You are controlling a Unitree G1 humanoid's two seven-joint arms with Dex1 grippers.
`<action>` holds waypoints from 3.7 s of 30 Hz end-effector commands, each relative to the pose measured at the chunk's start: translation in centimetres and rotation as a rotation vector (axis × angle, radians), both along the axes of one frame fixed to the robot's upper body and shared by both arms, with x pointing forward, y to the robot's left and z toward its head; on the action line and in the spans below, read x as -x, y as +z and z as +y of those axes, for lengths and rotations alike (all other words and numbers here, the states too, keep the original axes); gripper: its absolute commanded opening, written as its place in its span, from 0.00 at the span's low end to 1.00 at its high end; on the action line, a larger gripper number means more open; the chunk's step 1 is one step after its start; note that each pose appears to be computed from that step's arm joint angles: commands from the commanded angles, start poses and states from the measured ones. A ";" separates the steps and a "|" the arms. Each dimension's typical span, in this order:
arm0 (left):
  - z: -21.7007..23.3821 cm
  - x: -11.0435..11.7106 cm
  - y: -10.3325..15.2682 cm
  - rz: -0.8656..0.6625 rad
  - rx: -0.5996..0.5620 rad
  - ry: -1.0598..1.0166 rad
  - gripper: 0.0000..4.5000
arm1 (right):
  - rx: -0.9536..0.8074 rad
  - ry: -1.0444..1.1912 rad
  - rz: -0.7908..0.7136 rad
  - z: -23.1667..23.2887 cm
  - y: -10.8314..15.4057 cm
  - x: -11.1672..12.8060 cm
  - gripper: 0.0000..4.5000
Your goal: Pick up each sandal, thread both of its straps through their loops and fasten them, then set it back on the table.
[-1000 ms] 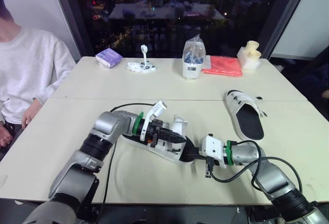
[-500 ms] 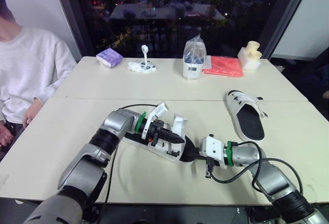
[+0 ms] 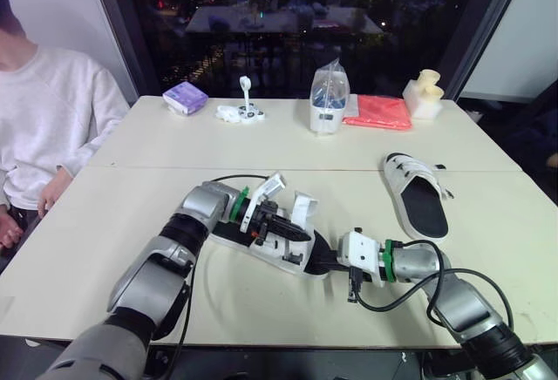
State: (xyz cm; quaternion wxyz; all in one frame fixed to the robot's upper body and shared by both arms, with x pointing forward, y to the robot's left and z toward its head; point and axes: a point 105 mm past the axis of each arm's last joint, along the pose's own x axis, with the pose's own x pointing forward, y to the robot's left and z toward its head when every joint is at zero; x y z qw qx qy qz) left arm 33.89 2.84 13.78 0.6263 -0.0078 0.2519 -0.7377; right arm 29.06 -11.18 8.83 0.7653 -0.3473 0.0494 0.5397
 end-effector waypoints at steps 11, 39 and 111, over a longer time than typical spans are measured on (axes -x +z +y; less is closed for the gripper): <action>-0.1 -0.6 0.0 -0.093 -0.009 -0.046 0.01 | 0.079 -0.048 0.110 -1.2 -3.1 0.7 0.00; -0.5 0.5 0.0 -0.105 -0.016 -0.128 0.01 | 0.088 -0.048 0.117 -1.2 -3.3 1.0 0.00; -0.4 0.4 3.5 -0.127 0.186 -0.103 0.01 | 0.094 -0.031 0.112 -0.8 -3.5 0.7 0.00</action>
